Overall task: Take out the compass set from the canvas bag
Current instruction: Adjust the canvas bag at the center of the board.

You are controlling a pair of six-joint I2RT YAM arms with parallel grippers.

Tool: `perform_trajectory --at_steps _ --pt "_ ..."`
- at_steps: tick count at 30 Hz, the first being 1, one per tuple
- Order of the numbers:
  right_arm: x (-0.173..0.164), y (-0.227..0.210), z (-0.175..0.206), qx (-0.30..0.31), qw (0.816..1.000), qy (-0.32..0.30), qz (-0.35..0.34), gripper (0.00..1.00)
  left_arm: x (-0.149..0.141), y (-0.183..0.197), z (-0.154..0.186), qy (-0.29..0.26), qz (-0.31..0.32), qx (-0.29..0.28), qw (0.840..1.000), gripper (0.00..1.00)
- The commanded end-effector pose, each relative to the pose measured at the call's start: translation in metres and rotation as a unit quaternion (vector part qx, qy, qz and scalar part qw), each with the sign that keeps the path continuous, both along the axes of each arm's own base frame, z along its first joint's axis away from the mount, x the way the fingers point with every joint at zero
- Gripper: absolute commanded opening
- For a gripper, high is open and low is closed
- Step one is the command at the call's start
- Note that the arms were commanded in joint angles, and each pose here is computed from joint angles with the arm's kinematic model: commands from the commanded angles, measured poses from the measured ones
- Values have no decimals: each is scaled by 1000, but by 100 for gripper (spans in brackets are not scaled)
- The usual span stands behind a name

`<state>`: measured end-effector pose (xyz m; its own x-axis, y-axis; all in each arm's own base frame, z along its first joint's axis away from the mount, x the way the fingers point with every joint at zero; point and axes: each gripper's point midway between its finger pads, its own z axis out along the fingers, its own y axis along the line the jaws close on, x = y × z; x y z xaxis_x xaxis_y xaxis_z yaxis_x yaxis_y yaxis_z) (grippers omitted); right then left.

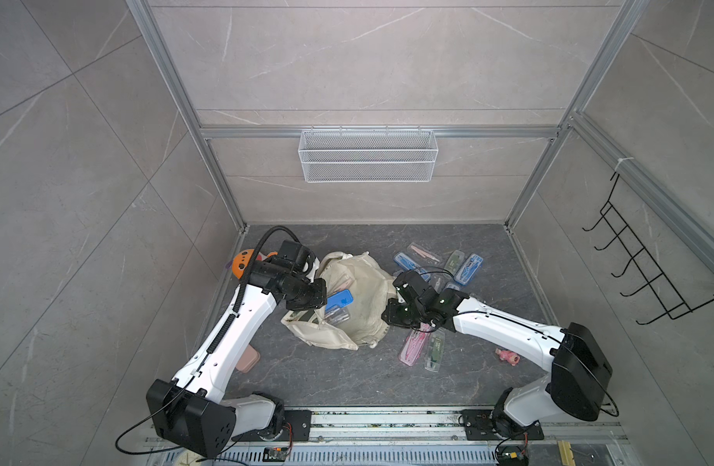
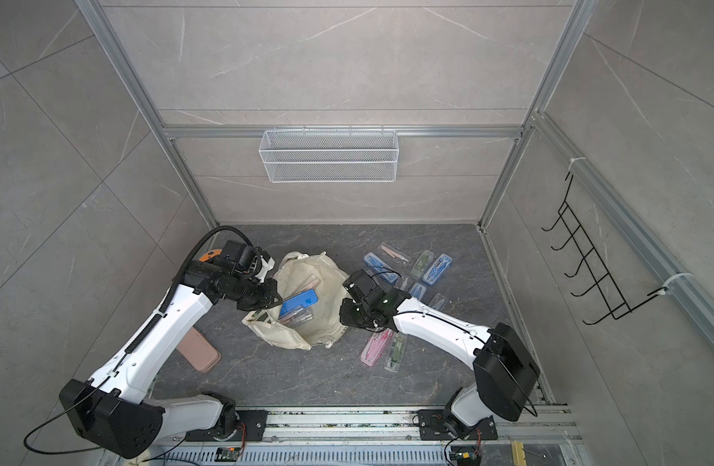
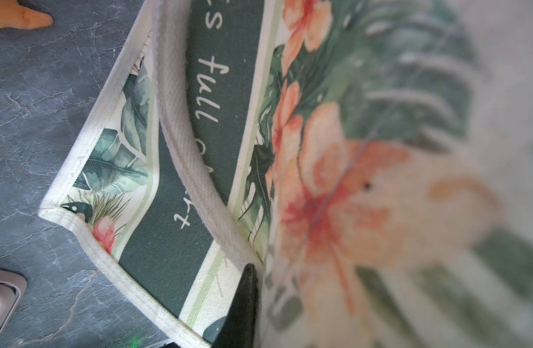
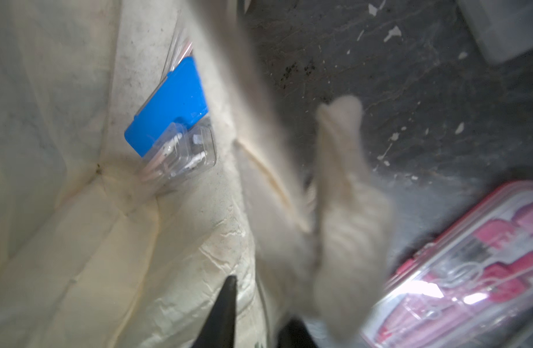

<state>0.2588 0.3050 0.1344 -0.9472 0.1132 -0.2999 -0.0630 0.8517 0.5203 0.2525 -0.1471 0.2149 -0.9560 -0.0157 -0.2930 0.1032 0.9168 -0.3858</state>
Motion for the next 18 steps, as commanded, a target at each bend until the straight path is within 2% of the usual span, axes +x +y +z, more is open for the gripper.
perform_trajectory --at_steps 1,5,10,12,15,18 --pt "6 17 18 31 999 -19 2 8 -5 -2 12 -8 3 -21 1000 0" --pt "-1 22 23 46 999 -17 1 0 -6 7 17 -14 23 -2 1000 0" --pt "-9 27 30 56 998 -21 3 0 -8 13 12 -2 30 16 999 0" --pt "-10 27 32 59 998 -19 0 0 -9 18 12 1 39 28 999 11" --pt "-11 27 35 66 998 -15 -10 0 -10 36 23 -8 69 67 995 37" --pt "-9 24 34 69 997 -11 -39 0 -19 58 45 -13 107 105 989 52"
